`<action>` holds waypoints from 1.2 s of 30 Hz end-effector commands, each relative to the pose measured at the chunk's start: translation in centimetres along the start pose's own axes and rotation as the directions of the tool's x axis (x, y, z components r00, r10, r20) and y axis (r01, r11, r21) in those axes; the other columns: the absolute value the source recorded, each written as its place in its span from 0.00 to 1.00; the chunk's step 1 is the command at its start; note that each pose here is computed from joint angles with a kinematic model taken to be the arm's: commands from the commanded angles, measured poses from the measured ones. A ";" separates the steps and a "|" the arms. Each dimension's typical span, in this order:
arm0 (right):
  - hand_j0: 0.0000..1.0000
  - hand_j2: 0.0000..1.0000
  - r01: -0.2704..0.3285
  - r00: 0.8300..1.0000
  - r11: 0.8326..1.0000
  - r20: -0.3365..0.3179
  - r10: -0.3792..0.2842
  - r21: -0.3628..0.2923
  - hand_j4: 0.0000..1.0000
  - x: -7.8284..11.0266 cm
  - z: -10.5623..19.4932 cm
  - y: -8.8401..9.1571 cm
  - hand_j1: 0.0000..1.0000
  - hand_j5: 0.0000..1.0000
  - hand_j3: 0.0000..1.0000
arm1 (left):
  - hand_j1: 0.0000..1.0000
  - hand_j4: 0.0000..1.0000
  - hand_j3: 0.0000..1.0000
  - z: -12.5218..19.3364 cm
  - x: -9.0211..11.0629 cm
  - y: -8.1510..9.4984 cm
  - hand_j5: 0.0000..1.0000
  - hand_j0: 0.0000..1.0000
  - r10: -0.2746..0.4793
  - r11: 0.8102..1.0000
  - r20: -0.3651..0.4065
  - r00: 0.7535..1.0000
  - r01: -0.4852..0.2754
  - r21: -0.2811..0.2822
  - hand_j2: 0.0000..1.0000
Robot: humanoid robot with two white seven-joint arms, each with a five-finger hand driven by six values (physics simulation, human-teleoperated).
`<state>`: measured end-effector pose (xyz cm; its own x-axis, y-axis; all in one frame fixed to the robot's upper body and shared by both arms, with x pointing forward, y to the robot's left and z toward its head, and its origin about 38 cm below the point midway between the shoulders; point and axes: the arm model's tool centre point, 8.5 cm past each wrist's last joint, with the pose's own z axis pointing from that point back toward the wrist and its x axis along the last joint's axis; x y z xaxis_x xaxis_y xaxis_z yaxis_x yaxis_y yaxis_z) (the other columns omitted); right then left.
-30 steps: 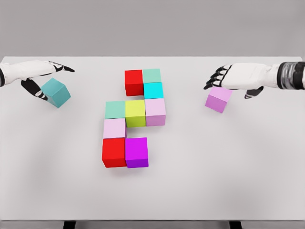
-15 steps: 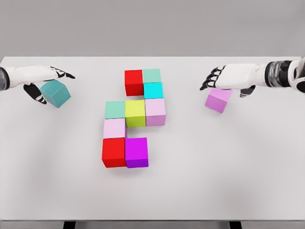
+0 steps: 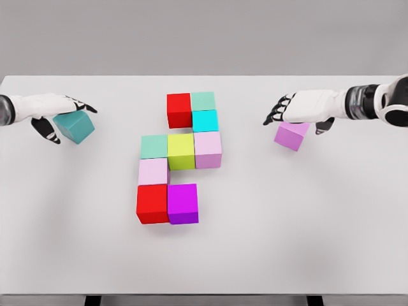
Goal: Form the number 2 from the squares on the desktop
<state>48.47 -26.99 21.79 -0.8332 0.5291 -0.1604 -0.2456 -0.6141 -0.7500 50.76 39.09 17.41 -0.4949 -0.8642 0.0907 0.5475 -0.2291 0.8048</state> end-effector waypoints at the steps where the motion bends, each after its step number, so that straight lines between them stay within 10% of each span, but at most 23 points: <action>1: 1.00 1.00 0.007 1.000 1.000 0.001 -0.007 0.013 1.00 0.0 -0.4 0.4 1.00 1.00 1.00 | 0.94 0.94 0.94 -0.4 0.1 -0.1 0.94 0.94 0.010 1.000 0.001 1.000 -0.010 0.001 0.94; 6: 1.00 1.00 0.012 1.000 1.000 -0.006 -0.012 0.020 1.00 -0.4 -0.9 0.2 1.00 1.00 1.00 | 0.89 0.89 0.89 -0.5 0.2 -0.1 0.89 0.89 0.014 1.000 0.003 1.000 -0.014 0.001 0.89; 10: 1.00 1.00 0.011 1.000 1.000 -0.003 -0.011 0.020 1.00 -0.3 -1.1 0.2 1.00 1.00 1.00 | 0.51 0.51 0.51 -0.5 0.1 -0.1 0.51 0.51 0.016 1.000 0.001 1.000 -0.016 0.002 0.51; 13: 1.00 1.00 0.013 1.000 1.000 -0.010 -0.013 0.023 1.00 -0.5 -1.3 0.1 1.00 1.00 1.00 | 0.45 0.45 0.45 -0.5 0.1 -0.2 0.45 0.45 0.017 1.000 0.001 1.000 -0.017 0.001 0.45; 20: 1.00 1.00 0.016 1.000 0.999 -0.012 -0.015 0.048 1.00 -0.6 -1.6 0.8 1.00 1.00 1.00 | 0.42 0.42 0.42 -0.2 0.1 1.5 0.42 0.42 0.018 0.999 0.005 1.000 -0.018 0.037 0.42; 36: 1.00 1.00 0.017 1.000 0.998 -0.013 -0.016 0.059 1.00 -0.6 -2.1 1.0 1.00 1.00 1.00 | 0.32 0.32 0.32 -4.8 6.6 7.2 0.32 0.32 -0.029 0.991 0.157 0.987 0.008 0.134 0.32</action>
<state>49.69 -26.64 19.86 -0.8243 0.5444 -0.1555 -0.2869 -0.6383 -0.7143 54.64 30.37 21.43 -0.6050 -0.7839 0.1397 0.4434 -0.1859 0.8769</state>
